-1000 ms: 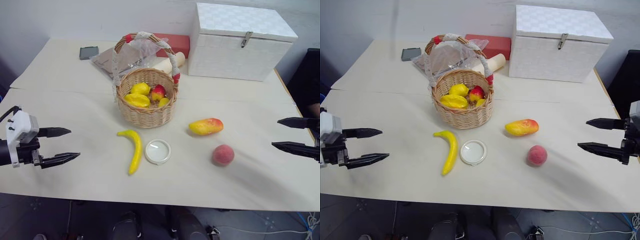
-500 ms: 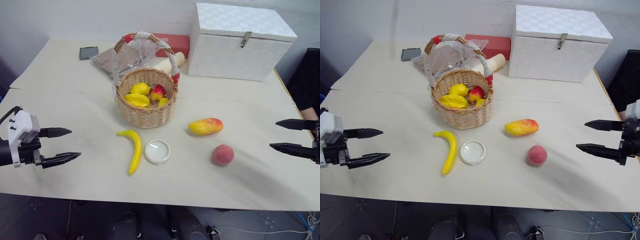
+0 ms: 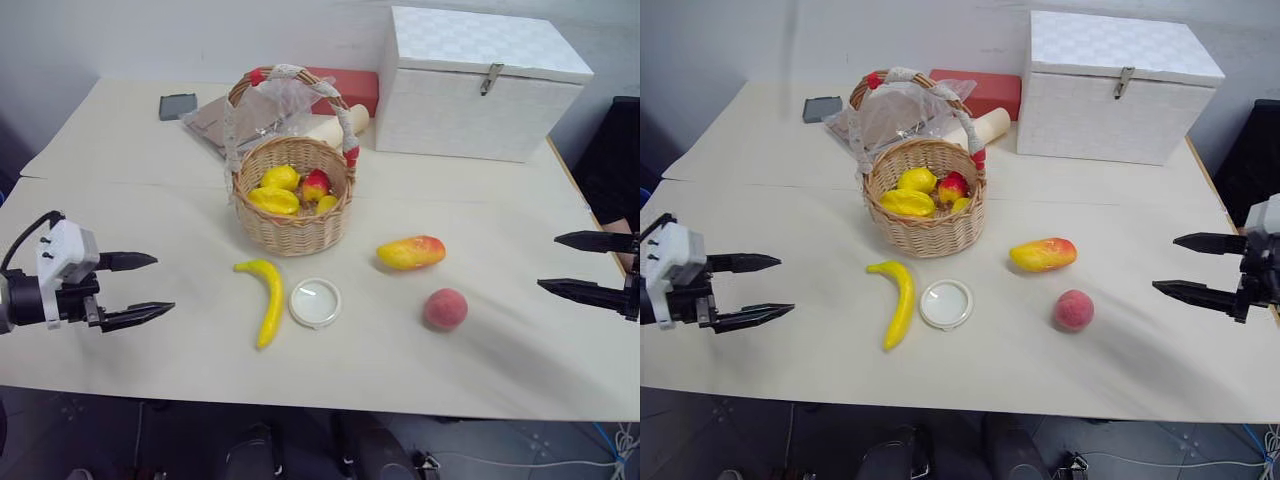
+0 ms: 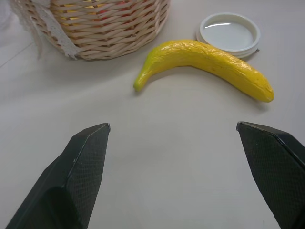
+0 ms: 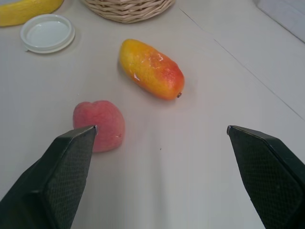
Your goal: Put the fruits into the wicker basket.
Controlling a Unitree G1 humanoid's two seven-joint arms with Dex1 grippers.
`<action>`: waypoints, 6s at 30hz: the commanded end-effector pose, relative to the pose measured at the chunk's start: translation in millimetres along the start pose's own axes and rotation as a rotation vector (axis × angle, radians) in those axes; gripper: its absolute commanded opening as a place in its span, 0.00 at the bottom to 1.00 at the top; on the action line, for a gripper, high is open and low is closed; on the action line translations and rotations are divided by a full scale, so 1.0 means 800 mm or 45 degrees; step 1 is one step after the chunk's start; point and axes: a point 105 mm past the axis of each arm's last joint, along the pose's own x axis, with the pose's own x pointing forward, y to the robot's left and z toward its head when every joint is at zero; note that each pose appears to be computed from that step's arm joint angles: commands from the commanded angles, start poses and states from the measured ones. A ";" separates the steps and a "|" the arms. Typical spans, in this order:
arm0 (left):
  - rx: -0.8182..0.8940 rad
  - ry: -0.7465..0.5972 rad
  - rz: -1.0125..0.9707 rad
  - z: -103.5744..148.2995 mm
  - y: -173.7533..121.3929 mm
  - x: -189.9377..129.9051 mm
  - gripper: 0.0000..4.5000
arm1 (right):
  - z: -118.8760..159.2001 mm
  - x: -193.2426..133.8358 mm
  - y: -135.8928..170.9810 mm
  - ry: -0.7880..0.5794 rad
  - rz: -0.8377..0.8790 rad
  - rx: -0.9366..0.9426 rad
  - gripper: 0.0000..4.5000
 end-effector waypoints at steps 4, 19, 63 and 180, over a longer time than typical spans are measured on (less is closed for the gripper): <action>0.155 -0.103 -0.173 0.051 -0.025 0.030 1.00 | 0.055 0.034 0.012 -0.067 0.088 -0.186 1.00; 0.416 0.021 -0.577 0.080 -0.049 0.049 1.00 | 0.088 0.216 0.166 -0.046 0.682 -0.582 1.00; 0.450 -0.269 -0.686 0.120 -0.071 0.111 1.00 | 0.083 0.227 0.168 -0.065 0.609 -0.649 0.01; -0.237 -0.098 -0.125 0.253 0.033 0.215 0.10 | 0.134 0.088 0.130 -0.335 0.387 -0.272 1.00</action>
